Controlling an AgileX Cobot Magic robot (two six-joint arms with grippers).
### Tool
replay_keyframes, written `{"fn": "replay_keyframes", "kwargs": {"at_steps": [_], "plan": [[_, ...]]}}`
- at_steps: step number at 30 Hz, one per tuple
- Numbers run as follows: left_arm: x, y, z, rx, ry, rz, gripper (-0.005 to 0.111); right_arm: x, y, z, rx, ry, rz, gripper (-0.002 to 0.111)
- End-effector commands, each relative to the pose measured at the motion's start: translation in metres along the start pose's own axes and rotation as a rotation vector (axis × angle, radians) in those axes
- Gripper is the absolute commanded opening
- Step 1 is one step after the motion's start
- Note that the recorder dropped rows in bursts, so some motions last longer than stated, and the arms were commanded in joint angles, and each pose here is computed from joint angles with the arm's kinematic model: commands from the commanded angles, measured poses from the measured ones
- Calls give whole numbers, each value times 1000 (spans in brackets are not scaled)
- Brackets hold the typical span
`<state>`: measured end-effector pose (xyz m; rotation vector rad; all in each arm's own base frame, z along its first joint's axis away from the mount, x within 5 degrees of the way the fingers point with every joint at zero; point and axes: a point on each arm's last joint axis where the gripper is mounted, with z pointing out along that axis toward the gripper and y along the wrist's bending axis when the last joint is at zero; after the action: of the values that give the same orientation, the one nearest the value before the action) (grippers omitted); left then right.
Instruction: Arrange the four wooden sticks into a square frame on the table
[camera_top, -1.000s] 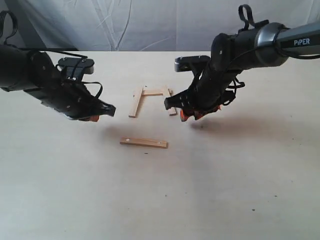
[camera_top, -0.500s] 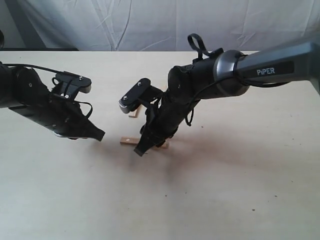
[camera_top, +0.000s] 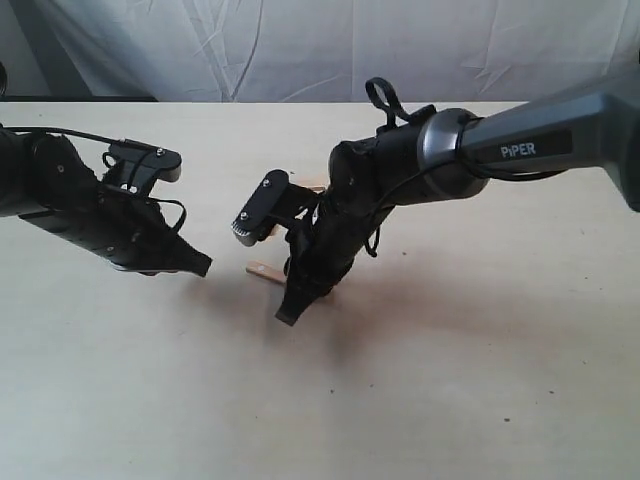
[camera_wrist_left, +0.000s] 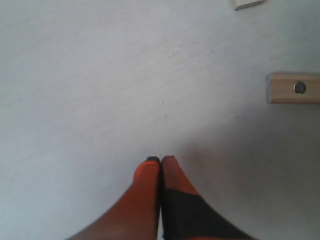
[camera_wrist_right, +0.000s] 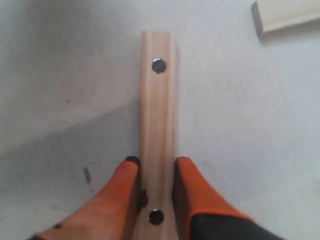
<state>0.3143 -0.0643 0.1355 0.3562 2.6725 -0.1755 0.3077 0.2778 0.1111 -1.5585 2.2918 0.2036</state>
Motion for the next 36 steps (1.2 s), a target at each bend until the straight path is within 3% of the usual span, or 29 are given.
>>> {"fn": "replay_keyframes", "kwargs": {"at_steps": [1,3,6,11,14,21,26,36], "plan": [[-5,1,-2,-18,-54,-13,0,-18,-16,-28,135,-37,-192,0],[-8,2,-3,-25,-82,-24,0,-30,-27,-39,222,-62,-304,0],[-30,2,-11,-20,-141,-26,0,-34,-38,-31,332,-15,-587,0],[-56,2,-7,1,-153,-18,0,-28,-41,-16,346,42,-680,0],[-64,3,3,5,-152,-28,0,-24,-45,-10,340,53,-669,0],[-72,7,50,39,-126,-181,0,-11,-69,-9,341,14,-528,0],[-68,7,70,62,-97,-277,0,-14,-68,-9,344,-29,-503,0],[-65,7,76,67,-80,-292,0,-13,-65,-4,313,-41,-442,0]]}}
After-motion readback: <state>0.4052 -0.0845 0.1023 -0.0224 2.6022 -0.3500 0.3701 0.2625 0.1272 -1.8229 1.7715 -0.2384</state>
